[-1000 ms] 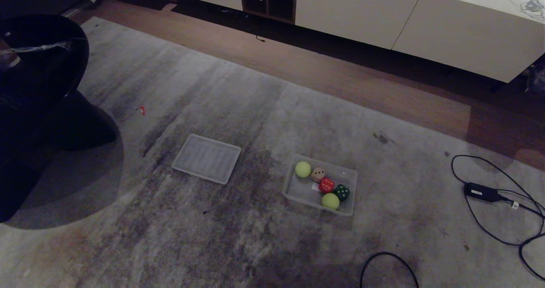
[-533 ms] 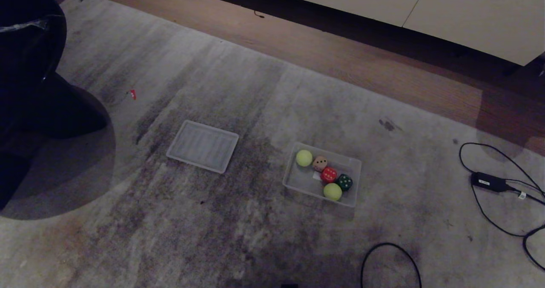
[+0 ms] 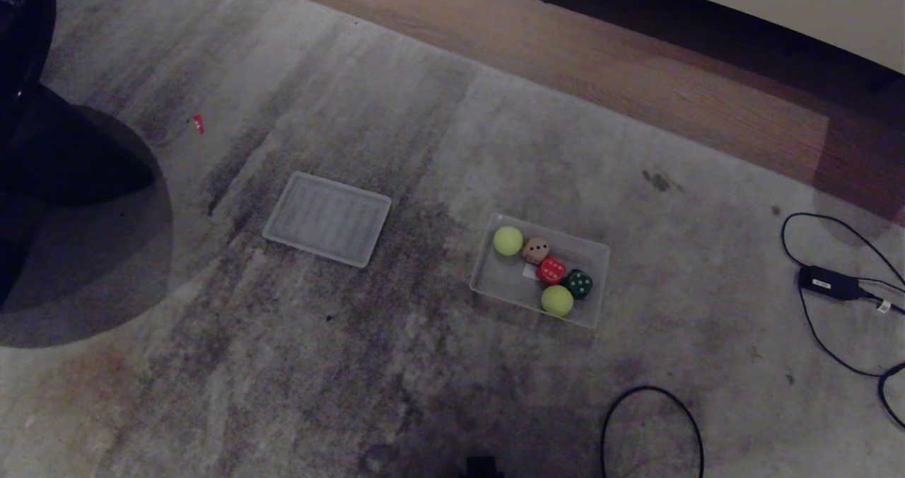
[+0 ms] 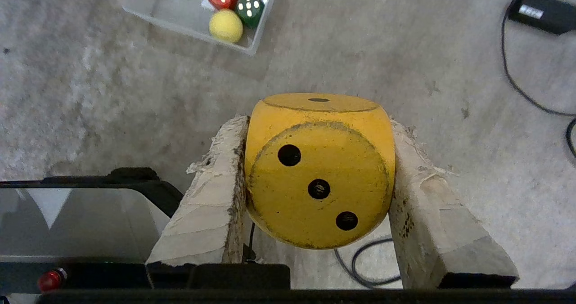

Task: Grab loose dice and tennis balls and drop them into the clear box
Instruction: Put the toys in the box

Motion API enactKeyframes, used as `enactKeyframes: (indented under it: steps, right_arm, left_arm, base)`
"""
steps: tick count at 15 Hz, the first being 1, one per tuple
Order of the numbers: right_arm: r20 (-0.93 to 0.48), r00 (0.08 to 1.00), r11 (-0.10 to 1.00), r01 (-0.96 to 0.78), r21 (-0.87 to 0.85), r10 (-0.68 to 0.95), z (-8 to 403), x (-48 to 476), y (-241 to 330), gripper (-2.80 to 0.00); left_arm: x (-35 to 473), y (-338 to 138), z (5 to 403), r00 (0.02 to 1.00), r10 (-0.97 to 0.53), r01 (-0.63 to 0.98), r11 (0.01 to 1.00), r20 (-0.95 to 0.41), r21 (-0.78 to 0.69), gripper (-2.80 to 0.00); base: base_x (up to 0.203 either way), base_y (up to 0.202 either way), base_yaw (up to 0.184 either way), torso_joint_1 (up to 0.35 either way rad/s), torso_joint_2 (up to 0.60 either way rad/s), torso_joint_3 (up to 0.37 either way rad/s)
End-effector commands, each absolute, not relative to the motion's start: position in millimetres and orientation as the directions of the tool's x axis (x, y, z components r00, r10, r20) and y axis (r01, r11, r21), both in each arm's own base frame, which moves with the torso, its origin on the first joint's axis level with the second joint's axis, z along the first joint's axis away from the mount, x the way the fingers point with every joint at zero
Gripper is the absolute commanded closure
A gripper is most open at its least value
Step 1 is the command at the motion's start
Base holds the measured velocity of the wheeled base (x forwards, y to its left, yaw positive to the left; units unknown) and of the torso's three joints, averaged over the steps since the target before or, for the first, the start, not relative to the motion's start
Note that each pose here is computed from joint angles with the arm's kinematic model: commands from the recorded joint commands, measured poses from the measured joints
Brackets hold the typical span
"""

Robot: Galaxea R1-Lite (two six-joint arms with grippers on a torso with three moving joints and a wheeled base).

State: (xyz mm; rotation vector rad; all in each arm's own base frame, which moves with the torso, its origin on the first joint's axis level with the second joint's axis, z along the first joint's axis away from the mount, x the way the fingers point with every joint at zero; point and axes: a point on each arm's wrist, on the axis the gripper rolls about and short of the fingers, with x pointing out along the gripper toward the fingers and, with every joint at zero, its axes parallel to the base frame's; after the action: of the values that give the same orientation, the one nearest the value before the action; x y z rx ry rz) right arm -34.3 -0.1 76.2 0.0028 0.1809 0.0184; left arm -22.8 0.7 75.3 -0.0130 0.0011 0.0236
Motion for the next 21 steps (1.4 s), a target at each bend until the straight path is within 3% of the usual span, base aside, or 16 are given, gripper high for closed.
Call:
enactKeyframes:
  steps: [1,21]
  right_arm:
    - [-0.183,0.983,1.000,-0.018,0.005,0.018,76.1,-34.2,-0.1,0.00]
    - [-0.182,0.983,1.000,-0.018,0.005,0.018,76.2,-34.2,-0.1,0.00]
  left_arm:
    - [-22.6,0.8,75.1,1.000,0.025,-0.025,1.000,-0.003,-0.014,0.00]
    - [-22.6,0.8,74.9,1.000,0.026,-0.026,1.000,-0.004,-0.014,0.00]
  base:
    - [0.000,0.000,0.000,0.002,0.00,-0.199]
    - [0.000,0.000,0.000,0.002,0.00,-0.197]
